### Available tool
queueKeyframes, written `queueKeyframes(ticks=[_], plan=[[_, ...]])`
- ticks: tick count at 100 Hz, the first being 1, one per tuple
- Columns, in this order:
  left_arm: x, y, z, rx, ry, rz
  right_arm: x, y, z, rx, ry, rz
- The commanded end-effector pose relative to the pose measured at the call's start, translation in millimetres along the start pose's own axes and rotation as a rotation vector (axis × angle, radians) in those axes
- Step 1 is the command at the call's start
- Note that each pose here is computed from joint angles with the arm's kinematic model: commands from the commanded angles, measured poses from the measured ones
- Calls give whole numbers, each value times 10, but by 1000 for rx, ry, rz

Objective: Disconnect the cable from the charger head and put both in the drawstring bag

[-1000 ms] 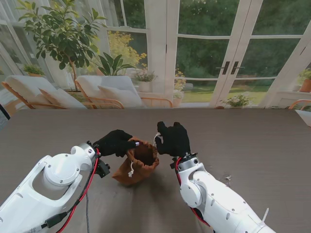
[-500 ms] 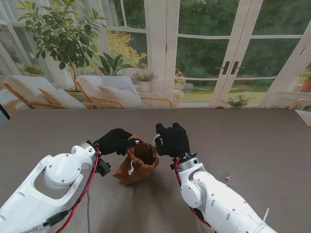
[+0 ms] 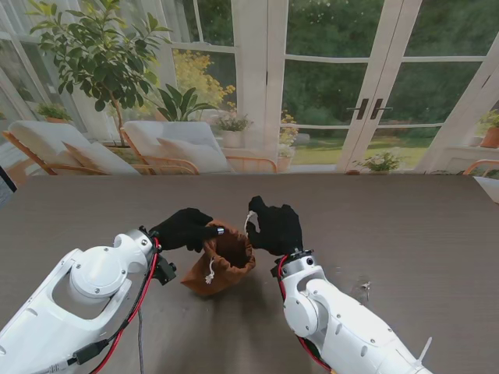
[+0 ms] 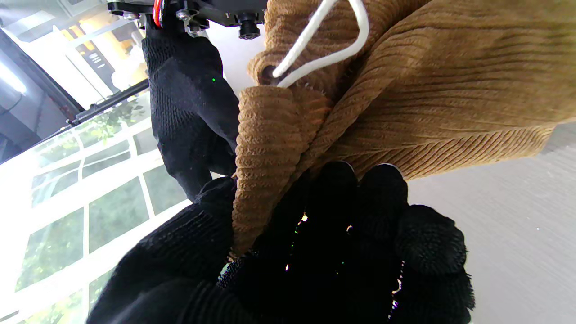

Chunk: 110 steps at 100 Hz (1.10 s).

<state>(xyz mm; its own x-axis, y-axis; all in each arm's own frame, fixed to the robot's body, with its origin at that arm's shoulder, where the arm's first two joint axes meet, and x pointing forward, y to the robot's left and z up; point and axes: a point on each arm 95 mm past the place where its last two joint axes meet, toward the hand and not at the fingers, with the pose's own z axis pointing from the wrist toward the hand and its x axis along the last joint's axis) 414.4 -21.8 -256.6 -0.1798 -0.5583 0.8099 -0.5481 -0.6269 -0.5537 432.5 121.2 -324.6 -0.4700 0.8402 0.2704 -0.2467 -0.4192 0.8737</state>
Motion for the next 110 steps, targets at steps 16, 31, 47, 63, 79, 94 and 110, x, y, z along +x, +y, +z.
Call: queueKeyframes(ticks=[16,31,47,63,79,94,110], plan=[[12,27,-1,-29,0,-2,33,-23,-11,47,6,23],[11,33,-9,-32,-7,-3,6,-13,-10,82,17,27],[9,41,-9,-39,-13,-5,-10,-1,-3,92,23,19],[7,47,-7,-42,-15,-8,-14,11,13,100,55,18],[7,46,-10,-43,-17,-7,-19,20,26,105,80,11],[4,48,-5,-47,-17,-7,-26,17,46,127,91,2],[10,43,0,-47,-18,-8,-45,21,77,148,113,-6]])
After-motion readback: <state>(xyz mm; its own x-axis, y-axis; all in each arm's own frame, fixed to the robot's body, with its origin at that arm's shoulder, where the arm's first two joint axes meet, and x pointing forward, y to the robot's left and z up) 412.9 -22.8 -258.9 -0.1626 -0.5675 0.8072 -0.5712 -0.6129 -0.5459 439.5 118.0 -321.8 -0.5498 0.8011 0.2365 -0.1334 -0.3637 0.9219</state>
